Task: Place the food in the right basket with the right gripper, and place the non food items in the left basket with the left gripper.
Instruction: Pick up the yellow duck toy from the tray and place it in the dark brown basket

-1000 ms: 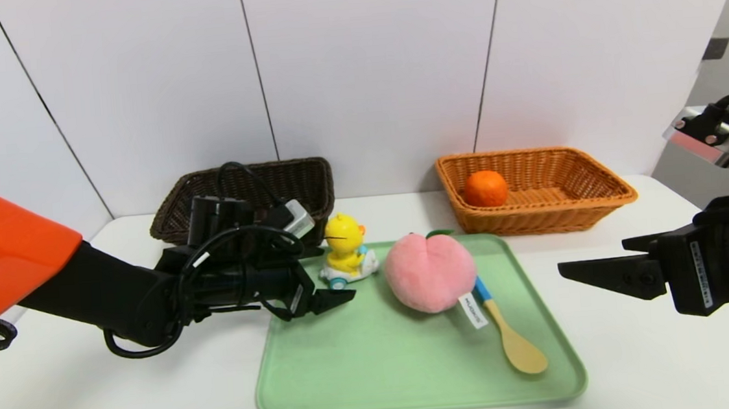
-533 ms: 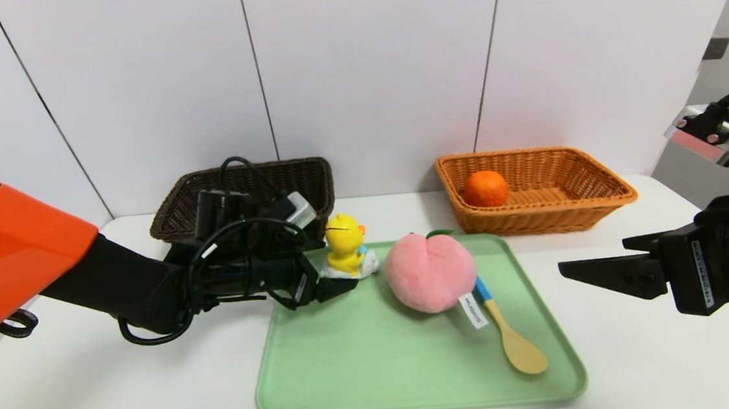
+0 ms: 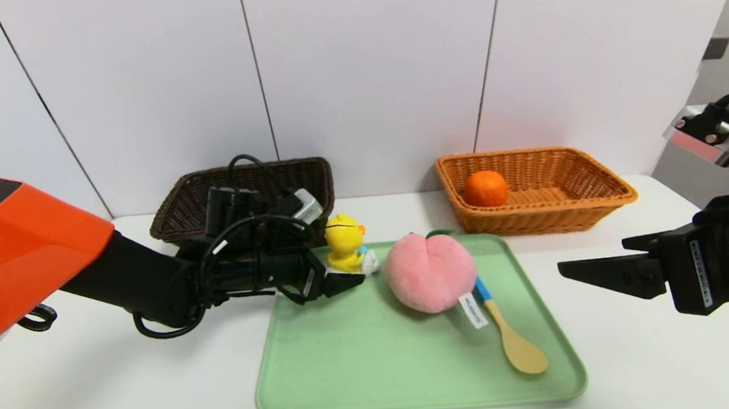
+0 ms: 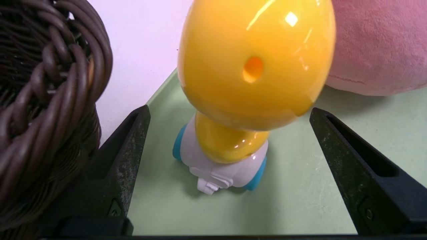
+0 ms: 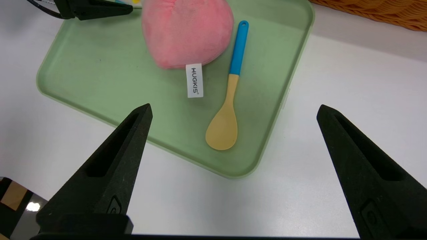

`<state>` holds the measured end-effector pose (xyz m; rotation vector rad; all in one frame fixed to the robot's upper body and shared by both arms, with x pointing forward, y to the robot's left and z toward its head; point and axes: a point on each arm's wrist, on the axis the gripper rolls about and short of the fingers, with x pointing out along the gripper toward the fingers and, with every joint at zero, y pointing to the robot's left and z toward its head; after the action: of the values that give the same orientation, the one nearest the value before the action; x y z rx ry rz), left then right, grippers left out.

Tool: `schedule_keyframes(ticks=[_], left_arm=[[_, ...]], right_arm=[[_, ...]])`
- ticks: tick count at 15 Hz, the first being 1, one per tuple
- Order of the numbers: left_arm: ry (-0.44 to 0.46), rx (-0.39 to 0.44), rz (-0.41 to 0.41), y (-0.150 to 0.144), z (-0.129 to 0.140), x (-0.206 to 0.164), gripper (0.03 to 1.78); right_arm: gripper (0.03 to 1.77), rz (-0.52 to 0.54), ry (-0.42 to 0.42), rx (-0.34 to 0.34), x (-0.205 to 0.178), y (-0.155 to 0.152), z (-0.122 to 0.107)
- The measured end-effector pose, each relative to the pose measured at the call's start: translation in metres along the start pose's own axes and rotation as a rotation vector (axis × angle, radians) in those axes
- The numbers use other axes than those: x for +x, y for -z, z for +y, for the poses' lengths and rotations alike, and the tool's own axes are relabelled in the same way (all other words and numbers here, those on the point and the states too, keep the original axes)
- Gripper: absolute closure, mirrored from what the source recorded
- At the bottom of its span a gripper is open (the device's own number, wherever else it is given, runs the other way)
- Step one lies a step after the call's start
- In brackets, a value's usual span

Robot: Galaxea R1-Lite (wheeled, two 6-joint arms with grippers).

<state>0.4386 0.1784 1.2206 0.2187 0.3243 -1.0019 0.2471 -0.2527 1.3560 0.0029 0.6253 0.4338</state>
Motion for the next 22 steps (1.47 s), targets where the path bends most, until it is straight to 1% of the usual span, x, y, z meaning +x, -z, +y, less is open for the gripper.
schedule_keyframes(ticks=[4,9,12,22], left_arm=[[0.012,0.005,-0.009,-0.003,-0.001,0.007,0.12],[0.027,0.006,-0.002,0.0,-0.004,0.015,0.12],[0.026,0.017,-0.019,0.0,-0.004,0.018,0.12],[0.026,0.022,-0.031,-0.003,-0.001,0.025,0.12]], right_arm=[[0.1,0.001,-0.001,-0.001,0.0,0.0,0.0],[0.1,0.002,-0.001,-0.002,0.001,0.0,0.0],[0.1,0.001,-0.001,-0.001,0.001,0.0,0.0],[0.1,0.006,0.0,0.0,0.002,0.0,0.0]])
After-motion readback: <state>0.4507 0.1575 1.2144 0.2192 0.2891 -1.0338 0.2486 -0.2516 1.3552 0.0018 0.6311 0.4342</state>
